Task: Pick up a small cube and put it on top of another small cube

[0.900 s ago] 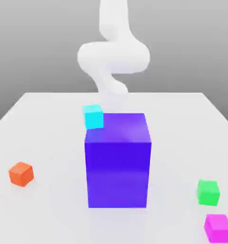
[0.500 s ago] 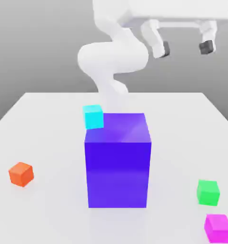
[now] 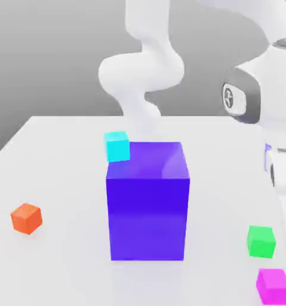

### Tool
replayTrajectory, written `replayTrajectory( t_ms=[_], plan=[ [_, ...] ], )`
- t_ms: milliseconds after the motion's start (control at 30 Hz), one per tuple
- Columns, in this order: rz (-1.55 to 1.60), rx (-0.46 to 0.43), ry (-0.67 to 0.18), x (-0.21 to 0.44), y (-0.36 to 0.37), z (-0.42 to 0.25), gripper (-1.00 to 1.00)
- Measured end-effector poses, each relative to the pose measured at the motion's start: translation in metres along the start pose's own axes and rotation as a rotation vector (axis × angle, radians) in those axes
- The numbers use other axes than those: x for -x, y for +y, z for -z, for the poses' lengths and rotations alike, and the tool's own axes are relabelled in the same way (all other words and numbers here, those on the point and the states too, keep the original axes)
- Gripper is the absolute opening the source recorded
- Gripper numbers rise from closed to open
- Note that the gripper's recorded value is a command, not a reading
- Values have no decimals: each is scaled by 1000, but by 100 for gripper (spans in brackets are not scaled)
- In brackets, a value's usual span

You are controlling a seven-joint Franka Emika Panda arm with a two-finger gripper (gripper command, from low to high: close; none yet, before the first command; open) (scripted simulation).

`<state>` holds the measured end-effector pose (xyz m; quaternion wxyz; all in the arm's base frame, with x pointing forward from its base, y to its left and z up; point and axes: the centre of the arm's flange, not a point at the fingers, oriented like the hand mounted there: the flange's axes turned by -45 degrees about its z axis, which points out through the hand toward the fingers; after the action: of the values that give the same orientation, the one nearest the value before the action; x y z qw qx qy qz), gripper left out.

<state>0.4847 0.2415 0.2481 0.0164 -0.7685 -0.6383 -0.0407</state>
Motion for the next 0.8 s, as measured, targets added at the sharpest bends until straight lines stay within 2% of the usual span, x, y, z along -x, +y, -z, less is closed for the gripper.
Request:
replayTrajectory(
  t_ms=[100, 233, 267, 467, 633, 800],
  plan=[
    [129, -26, -64, -7, -17, -48, 0],
    [163, -32, -80, -5, -22, -107, 0],
    [163, -33, -81, -4, -23, -117, -100],
    [164, -35, -82, -3, -24, -121, -100],
    [165, -35, -82, -8, -22, -67, -100],
    [264, -71, -64, -12, -67, -39, -100]
  ],
)
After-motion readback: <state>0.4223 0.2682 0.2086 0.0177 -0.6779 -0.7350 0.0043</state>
